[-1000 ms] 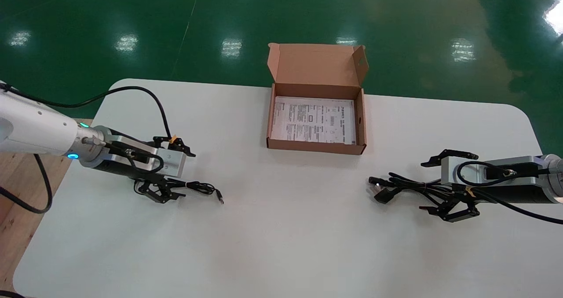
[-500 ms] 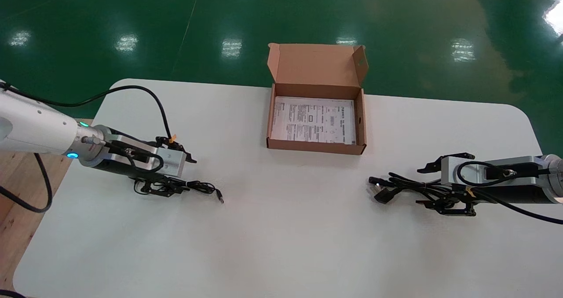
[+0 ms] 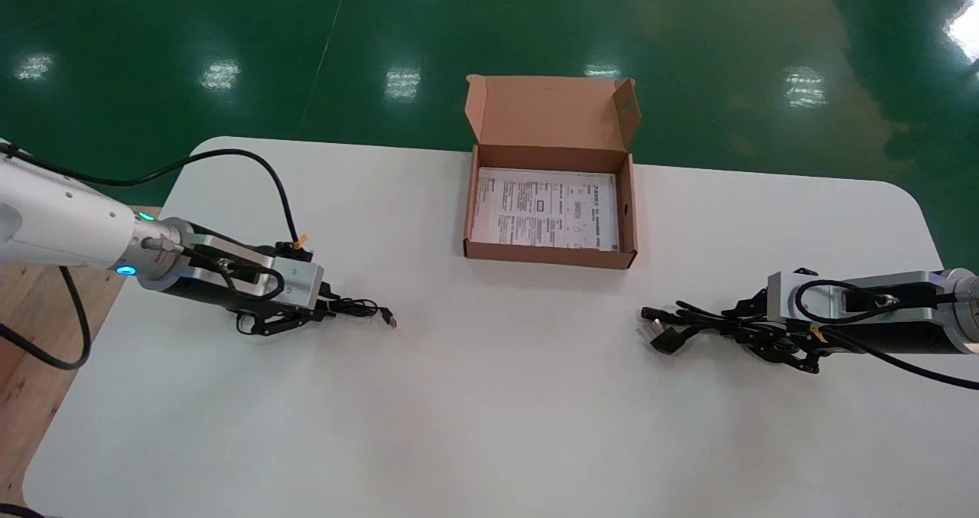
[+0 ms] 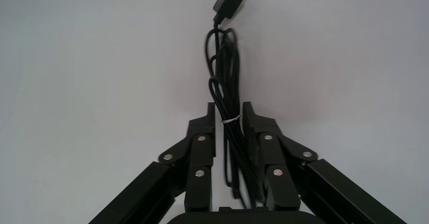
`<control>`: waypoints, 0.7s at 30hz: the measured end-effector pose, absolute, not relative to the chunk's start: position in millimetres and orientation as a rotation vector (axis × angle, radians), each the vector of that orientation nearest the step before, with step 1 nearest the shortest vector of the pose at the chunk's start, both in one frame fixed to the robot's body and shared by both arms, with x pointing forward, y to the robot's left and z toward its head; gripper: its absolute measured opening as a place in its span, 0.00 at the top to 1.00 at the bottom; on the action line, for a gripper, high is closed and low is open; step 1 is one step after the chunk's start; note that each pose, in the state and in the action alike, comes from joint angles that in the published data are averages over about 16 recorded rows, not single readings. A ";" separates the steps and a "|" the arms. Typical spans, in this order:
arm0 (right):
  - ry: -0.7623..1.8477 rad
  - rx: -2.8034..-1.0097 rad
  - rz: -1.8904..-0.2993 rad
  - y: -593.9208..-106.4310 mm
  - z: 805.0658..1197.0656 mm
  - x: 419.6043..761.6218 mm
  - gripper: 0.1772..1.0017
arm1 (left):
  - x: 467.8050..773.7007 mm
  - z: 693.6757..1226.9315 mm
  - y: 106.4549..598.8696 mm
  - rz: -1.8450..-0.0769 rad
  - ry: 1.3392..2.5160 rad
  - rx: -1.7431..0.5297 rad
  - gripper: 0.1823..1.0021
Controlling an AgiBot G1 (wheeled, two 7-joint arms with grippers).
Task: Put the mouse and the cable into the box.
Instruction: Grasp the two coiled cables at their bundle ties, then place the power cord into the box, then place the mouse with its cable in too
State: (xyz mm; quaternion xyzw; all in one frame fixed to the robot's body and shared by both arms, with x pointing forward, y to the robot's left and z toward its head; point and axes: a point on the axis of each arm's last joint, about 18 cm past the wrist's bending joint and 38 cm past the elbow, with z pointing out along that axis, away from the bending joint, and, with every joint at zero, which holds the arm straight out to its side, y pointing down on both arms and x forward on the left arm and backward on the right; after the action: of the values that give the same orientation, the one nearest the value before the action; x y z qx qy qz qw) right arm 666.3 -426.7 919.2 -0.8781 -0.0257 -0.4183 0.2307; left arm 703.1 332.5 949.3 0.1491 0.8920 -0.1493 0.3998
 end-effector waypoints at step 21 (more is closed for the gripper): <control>-0.378 -2.164 -1.729 -314.4 1085.3 727.9 0.92 | 646.3 1168.1 339.0 -0.519 1.728 0.451 0.94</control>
State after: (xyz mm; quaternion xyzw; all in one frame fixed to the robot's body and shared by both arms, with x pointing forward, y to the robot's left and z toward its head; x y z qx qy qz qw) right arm 727.9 -314.4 1085.3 -0.7625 -0.1333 -0.6093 0.1719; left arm 646.3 339.0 1168.1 0.1944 0.7448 -0.2236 0.5979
